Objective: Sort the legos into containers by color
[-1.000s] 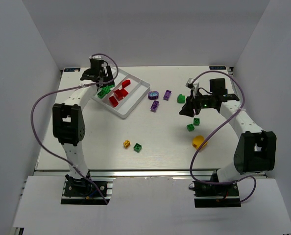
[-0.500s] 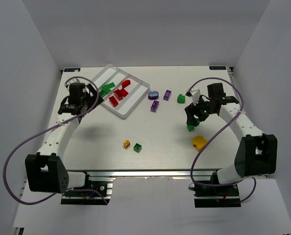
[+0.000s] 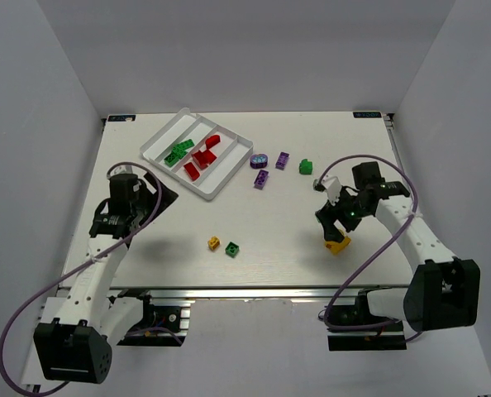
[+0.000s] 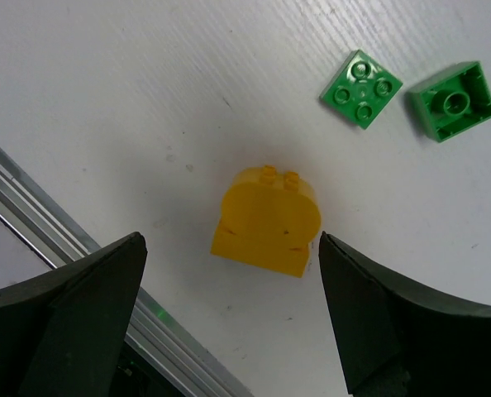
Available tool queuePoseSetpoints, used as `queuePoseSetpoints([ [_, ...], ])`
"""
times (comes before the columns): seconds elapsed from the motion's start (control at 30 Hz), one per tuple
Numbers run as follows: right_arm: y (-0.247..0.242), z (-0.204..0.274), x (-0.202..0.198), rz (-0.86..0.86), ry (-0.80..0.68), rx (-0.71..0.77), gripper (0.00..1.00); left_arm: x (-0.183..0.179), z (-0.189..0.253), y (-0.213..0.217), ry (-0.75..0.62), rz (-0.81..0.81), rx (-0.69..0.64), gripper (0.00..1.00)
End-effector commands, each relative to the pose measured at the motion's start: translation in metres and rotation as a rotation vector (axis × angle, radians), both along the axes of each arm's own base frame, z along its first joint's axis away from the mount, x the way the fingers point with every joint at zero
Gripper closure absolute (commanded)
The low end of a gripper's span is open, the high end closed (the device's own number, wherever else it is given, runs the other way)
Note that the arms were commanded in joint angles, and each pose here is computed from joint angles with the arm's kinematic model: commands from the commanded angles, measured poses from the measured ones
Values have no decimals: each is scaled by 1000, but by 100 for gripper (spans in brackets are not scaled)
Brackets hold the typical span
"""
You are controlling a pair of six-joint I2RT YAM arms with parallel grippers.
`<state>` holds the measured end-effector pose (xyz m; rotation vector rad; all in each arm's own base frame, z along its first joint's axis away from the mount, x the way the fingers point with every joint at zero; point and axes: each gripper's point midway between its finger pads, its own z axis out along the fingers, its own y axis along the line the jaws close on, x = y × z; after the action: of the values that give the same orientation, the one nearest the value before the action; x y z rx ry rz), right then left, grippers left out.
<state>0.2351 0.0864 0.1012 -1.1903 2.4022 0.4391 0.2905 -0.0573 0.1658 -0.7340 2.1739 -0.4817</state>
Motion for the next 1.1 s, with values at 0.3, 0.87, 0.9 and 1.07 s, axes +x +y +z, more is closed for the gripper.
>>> queuePoseSetpoints([
  [0.3, -5, 0, -21, 16, -36, -7, 11, -29, -34, -19, 108, -47, -112, 13],
  [0.87, 3, 8, -6, -26, -67, 36, 11, -47, -96, -91, 438, -28, -31, 2],
  [0.9, 3, 9, -5, -28, -69, 41, 11, -45, -96, -93, 437, -29, -34, 2],
  [1.07, 7, 9, -6, -34, -73, 62, 11, -38, -102, -102, 470, -20, -12, 2],
])
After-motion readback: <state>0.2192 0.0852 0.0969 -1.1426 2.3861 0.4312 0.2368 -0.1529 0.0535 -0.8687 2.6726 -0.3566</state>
